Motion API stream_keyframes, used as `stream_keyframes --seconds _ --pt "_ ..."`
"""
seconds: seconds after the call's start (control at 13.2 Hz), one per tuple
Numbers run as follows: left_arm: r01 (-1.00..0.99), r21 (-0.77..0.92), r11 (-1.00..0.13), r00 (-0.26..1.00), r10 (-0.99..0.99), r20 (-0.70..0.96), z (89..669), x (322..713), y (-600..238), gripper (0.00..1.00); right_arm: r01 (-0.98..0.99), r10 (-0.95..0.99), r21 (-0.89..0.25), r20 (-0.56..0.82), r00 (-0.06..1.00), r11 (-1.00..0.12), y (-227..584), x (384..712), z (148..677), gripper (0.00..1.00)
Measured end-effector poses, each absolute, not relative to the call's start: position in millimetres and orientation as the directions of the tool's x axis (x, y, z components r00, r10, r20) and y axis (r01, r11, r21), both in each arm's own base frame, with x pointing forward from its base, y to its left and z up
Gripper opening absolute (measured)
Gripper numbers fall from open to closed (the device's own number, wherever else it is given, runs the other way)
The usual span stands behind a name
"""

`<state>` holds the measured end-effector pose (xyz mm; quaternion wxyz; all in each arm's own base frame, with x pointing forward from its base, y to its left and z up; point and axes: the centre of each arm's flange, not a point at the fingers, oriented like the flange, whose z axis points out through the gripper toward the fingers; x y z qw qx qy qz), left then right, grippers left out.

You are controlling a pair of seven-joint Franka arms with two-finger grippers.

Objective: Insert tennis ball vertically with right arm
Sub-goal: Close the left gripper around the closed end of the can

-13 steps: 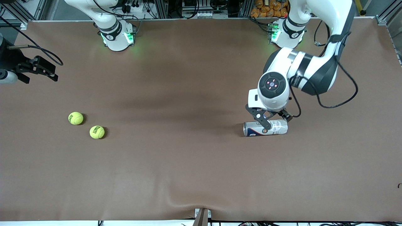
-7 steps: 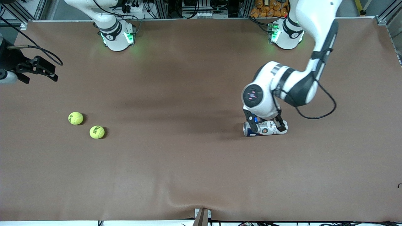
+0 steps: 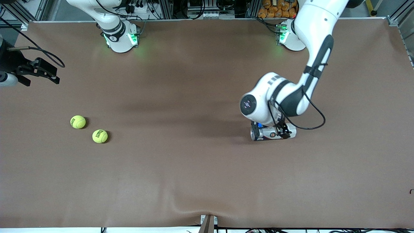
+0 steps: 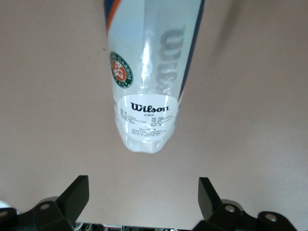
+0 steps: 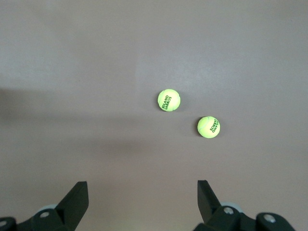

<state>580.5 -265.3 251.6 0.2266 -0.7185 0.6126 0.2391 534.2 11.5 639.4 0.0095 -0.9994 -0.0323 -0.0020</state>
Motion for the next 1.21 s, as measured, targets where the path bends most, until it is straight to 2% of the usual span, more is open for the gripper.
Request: stream_keyframes --seconds 1.21 --pt "-0.995 -0.005 -0.096 0.082 -0.818 -0.570 175 577 -263 1.00 0.064 0.064 -0.019 0.004 0.998 -0.998 11 534 639 1.00"
